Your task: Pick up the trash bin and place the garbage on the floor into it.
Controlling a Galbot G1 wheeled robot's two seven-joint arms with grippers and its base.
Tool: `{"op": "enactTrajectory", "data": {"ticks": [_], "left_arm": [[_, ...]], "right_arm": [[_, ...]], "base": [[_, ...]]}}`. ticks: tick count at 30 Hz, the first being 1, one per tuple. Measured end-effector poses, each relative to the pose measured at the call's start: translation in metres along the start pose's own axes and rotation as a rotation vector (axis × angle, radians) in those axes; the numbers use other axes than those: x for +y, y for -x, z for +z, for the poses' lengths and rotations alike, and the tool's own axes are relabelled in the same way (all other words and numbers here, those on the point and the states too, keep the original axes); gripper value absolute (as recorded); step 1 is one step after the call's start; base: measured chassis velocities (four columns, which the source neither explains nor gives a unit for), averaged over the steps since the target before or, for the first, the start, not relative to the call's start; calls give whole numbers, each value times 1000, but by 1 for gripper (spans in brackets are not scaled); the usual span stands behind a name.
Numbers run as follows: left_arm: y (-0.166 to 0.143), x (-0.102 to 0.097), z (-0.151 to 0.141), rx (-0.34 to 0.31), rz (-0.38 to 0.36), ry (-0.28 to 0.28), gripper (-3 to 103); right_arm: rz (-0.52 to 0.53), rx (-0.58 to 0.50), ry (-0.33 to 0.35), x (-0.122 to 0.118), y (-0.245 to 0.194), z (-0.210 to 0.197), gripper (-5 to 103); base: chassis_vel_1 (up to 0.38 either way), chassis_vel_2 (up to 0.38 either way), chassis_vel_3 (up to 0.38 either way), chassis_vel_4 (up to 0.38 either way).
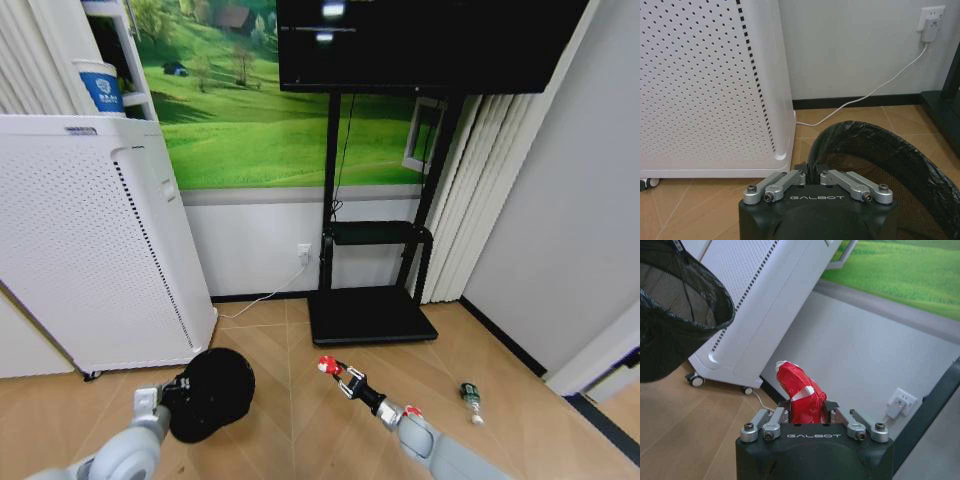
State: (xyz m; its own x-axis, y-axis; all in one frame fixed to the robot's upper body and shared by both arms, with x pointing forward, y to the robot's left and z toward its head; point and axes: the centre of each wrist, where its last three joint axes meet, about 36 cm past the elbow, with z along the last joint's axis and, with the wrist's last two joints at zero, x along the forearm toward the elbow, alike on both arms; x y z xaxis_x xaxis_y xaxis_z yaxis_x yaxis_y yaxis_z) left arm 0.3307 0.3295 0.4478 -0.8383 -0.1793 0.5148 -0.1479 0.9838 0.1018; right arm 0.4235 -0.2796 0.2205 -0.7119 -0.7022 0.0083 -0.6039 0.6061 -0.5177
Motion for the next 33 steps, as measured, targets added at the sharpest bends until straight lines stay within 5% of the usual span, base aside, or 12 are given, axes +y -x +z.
{"op": "enactTrajectory", "data": {"ticks": [13,23,29,33], "left_arm": [[16,-1,5,39,-32,-38,7],[24,1,4,19,-25,-16,7],[23,1,-4,-4,12,24,7],[24,8,-4,-40,60,117,7]], "right_arm": [[-47,-113,-3,-2,47,-26,32],[-100,-163,-62,-4,59,-25,32],[-126,-192,-61,4,75,-32,32],[-139,-190,-62,10,75,-31,32]], "base": [[0,0,0,0],[0,0,0,0],[0,0,0,0],[0,0,0,0]]}}
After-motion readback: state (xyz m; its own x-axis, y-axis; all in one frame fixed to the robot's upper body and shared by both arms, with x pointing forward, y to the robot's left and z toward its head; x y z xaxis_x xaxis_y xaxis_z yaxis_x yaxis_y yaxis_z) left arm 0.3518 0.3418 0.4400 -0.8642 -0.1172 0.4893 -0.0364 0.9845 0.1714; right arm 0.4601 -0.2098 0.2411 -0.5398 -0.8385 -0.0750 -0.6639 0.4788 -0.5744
